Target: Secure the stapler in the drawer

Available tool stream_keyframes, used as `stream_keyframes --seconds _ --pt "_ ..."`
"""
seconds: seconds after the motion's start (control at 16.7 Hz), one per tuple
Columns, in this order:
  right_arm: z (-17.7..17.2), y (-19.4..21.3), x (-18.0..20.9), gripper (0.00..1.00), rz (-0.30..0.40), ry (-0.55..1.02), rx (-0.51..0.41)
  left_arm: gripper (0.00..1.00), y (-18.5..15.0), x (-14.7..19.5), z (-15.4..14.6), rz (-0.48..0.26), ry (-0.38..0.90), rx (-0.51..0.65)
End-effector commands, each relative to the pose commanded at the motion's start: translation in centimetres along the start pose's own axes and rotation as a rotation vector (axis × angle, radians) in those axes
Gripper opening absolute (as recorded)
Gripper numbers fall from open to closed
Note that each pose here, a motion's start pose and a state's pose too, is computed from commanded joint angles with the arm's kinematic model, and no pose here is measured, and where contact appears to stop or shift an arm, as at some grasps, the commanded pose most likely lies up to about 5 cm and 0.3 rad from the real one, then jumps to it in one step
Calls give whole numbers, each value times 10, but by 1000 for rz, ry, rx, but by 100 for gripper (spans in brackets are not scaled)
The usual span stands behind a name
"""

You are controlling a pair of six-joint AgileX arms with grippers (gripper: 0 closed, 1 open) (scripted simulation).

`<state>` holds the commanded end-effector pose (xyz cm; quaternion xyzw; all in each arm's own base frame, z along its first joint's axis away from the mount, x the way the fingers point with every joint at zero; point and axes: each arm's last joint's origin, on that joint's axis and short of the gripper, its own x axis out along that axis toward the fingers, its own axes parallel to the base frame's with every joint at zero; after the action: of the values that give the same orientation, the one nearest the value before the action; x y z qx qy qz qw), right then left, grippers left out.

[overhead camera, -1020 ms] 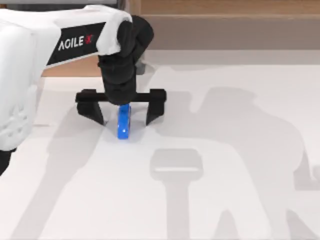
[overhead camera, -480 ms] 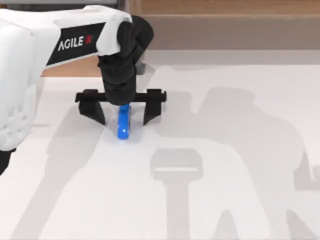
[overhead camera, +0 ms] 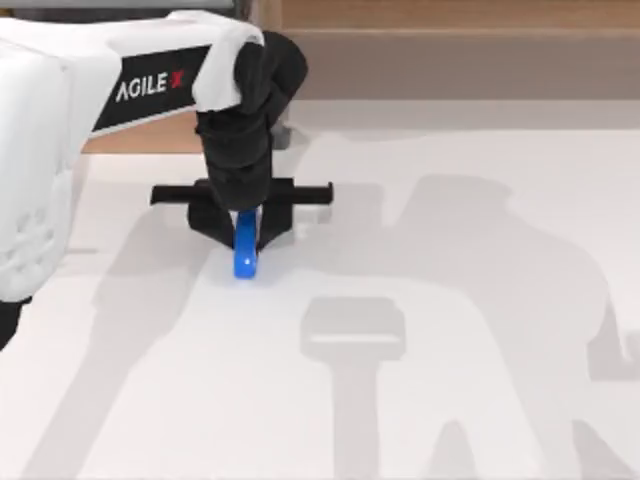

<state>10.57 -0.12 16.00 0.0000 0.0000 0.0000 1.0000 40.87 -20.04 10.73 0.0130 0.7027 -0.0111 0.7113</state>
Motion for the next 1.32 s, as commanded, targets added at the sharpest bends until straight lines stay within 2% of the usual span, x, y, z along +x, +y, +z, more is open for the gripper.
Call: stream_keyframes --seconds 0.48,0.9,1.2,1.32 --pt "0 0 0 100 0 0 0 0 0 0 0 0 0 0" --pt "0 0 0 100 0 0 0 0 1 -33 1 -2 -11 -1" --pt "0 0 0 100 0 0 0 0 1 -34 1 -1 -8 1" --pt "0 0 0 100 0 0 0 0 8 -49 5 -5 -42 13"
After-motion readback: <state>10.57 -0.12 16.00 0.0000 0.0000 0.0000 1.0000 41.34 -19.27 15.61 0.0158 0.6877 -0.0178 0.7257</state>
